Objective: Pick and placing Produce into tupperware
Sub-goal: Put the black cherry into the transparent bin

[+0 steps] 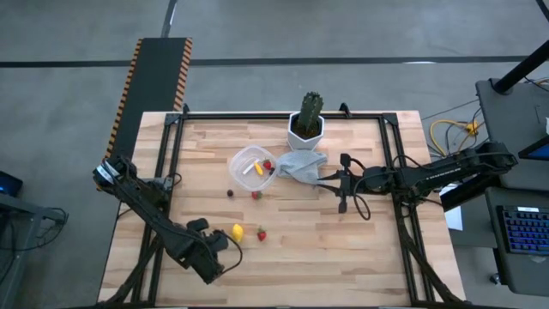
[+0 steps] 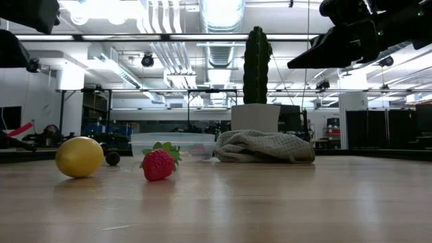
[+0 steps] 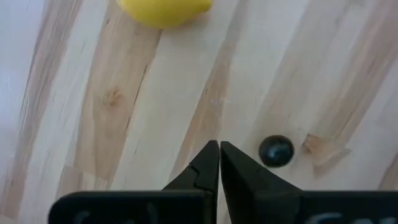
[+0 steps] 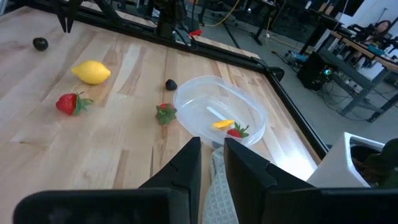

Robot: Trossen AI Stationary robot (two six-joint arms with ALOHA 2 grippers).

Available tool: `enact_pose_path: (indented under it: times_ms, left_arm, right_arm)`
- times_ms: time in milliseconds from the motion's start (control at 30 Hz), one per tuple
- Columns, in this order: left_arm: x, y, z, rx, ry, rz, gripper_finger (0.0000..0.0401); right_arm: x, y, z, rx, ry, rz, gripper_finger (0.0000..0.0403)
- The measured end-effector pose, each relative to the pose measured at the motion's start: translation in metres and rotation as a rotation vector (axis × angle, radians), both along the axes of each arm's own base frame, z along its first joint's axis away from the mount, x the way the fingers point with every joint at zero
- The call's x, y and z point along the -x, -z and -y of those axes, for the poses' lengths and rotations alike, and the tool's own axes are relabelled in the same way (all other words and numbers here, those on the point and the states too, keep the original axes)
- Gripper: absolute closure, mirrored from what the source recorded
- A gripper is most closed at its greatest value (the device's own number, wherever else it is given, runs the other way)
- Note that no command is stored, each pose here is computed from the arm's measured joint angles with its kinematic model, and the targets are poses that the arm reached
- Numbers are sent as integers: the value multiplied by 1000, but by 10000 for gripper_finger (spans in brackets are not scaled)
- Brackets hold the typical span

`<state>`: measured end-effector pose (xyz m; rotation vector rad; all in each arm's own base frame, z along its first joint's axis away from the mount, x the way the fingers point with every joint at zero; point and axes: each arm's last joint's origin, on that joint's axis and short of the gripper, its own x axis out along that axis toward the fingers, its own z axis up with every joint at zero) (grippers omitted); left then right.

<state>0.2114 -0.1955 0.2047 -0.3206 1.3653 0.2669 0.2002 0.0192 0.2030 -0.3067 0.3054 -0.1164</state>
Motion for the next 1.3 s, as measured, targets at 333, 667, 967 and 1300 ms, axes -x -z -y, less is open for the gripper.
enact_pose_path:
  times_ms: [333,667,967,1300]
  left_arm:
    - [-2,-1,5,91,-42,-9,399]
    - [-4,1,7,134,-35,-5,263]
    - [0,17,2,155,-176,-27,192]
    - [-5,24,-4,201,-281,-39,191]
  right_arm:
    - [1,2,0,-1,1,-5,342]
    - [1,3,0,-1,1,-10,342]
    - [2,4,0,0,1,-13,337]
    - [2,5,0,0,1,-16,344]
